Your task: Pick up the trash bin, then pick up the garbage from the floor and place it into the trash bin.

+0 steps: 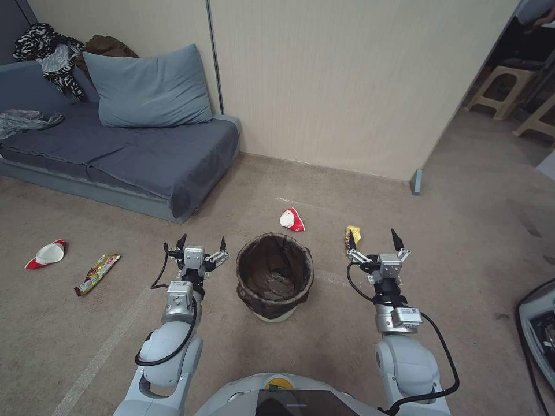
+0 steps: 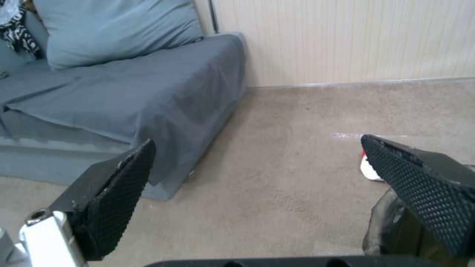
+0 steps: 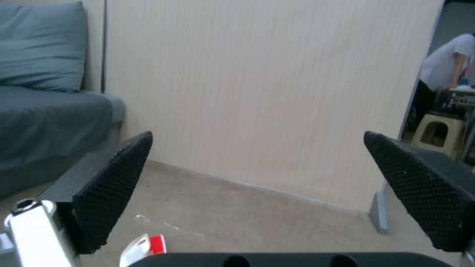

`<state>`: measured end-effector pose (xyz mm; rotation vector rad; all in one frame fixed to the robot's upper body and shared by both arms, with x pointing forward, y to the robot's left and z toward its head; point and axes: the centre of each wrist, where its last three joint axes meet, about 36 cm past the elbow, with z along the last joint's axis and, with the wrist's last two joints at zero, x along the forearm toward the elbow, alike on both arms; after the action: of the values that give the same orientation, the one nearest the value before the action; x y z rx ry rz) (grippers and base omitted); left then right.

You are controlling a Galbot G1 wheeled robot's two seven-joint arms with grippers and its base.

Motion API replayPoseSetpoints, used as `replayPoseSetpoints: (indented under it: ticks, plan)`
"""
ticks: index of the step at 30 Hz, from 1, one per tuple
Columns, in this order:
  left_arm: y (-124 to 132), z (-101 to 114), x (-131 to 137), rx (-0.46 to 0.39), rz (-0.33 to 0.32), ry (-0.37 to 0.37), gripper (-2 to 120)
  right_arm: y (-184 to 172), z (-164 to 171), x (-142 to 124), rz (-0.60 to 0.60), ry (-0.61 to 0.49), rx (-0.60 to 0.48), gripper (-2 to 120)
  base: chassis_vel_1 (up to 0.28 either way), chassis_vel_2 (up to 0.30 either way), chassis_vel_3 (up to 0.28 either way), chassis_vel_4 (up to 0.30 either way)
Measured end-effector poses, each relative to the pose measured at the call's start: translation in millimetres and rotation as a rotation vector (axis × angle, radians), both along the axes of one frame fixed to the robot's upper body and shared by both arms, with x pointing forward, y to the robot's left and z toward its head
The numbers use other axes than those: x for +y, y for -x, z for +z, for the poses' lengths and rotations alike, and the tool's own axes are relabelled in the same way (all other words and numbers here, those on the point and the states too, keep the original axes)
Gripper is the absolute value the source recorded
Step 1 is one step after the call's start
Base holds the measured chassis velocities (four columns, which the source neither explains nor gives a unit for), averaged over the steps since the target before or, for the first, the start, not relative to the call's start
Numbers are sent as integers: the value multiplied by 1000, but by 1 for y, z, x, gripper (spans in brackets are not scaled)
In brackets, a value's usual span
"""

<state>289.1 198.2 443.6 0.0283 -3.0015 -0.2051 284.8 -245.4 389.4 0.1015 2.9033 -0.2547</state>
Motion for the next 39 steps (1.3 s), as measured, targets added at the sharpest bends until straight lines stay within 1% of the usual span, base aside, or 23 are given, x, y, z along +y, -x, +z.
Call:
replayPoseSetpoints:
  ticks: [2, 4, 6, 7, 8, 9, 10, 11, 12, 13, 16, 17, 19, 20, 21, 22, 23, 25, 26, 29, 31, 34, 39]
  plan:
    - [0, 0, -1, 3, -2, 5, 100, 0, -1, 0, 0, 4, 0, 100, 0, 0, 0, 0]
    - [2, 3, -4, 15, -10, 26, 100, 0, -1, 0, -1, 15, 3, 100, 0, 0, 0, 0]
    - [5, 8, -8, 41, -23, 53, 100, 0, -2, 0, -2, 20, 3, 100, 0, 0, 0, 0]
    - [5, 8, -8, 41, -23, 53, 100, 0, -2, 0, -2, 20, 3, 100, 0, 0, 0, 0]
    - [7, 13, -11, 69, -37, 78, 100, -1, -2, 0, -3, 23, 4, 100, 0, 0, 0, 0]
    - [7, 13, -11, 69, -37, 78, 100, -1, -2, 0, -3, 23, 4, 100, 0, 0, 0, 0]
    - [10, 18, -13, 117, -54, 107, 100, -1, -3, 0, -2, 28, 6, 100, 0, 0, 0, 0]
    - [14, 31, -17, 252, -117, 201, 100, -1, -4, 0, -2, 34, 10, 100, 0, 0, 0, 0]
    - [14, 35, -18, 290, -139, 233, 100, -1, -4, 0, -2, 34, 11, 100, 0, 0, 0, 0]
    - [14, 35, -18, 290, -139, 233, 100, -1, -4, 0, -2, 34, 11, 100, 0, 0, 0, 0]
    - [9, 38, -16, 358, -174, 288, 100, -2, -4, 0, -3, 34, 12, 100, 0, 0, 0, 0]
    - [9, 38, -16, 358, -174, 288, 100, -2, -4, 0, -3, 34, 12, 100, 0, 0, 0, 0]
    - [4, 36, -15, 402, -190, 329, 100, -2, -4, 0, -3, 35, 13, 100, 0, 0, 0, 0]
    - [4, 36, -15, 402, -190, 329, 100, -2, -4, 0, -3, 35, 13, 100, 0, 0, 0, 0]
    - [-2, 33, -13, 432, -201, 371, 100, -2, -4, 0, -3, 36, 14, 100, 0, 0, 0, 0]
    - [-2, 33, -13, 432, -201, 371, 100, -2, -4, 0, -3, 36, 14, 100, 0, 0, 0, 0]
    - [-6, 30, -13, 448, -207, 397, 100, -2, -4, 0, -2, 36, 15, 100, 0, 0, 0, 0]
    - [-11, 23, -12, 467, -213, 424, 100, -2, -5, 1, 3, 37, 18, 100, 0, 0, 0, 0]
    - [-11, 23, -12, 467, -213, 424, 100, -2, -5, 1, 3, 37, 18, 100, 0, 0, 0, 0]
    - [-20, 9, -7, 502, -200, 449, 100, -4, -9, 5, 17, 35, 26, 100, 0, 0, 0, 0]
    - [-22, 5, -7, 508, -197, 450, 100, -4, -9, 5, 17, 35, 27, 100, 0, 0, 0, 0]
    - [-34, -7, -5, 526, -175, 448, 100, -4, -10, 4, 17, 35, 29, 100, 0, 0, 0, 0]
    - [-42, -14, -5, 535, -160, 452, 100, -4, -10, 4, 18, 36, 29, 100, 0, 0, 0, 0]
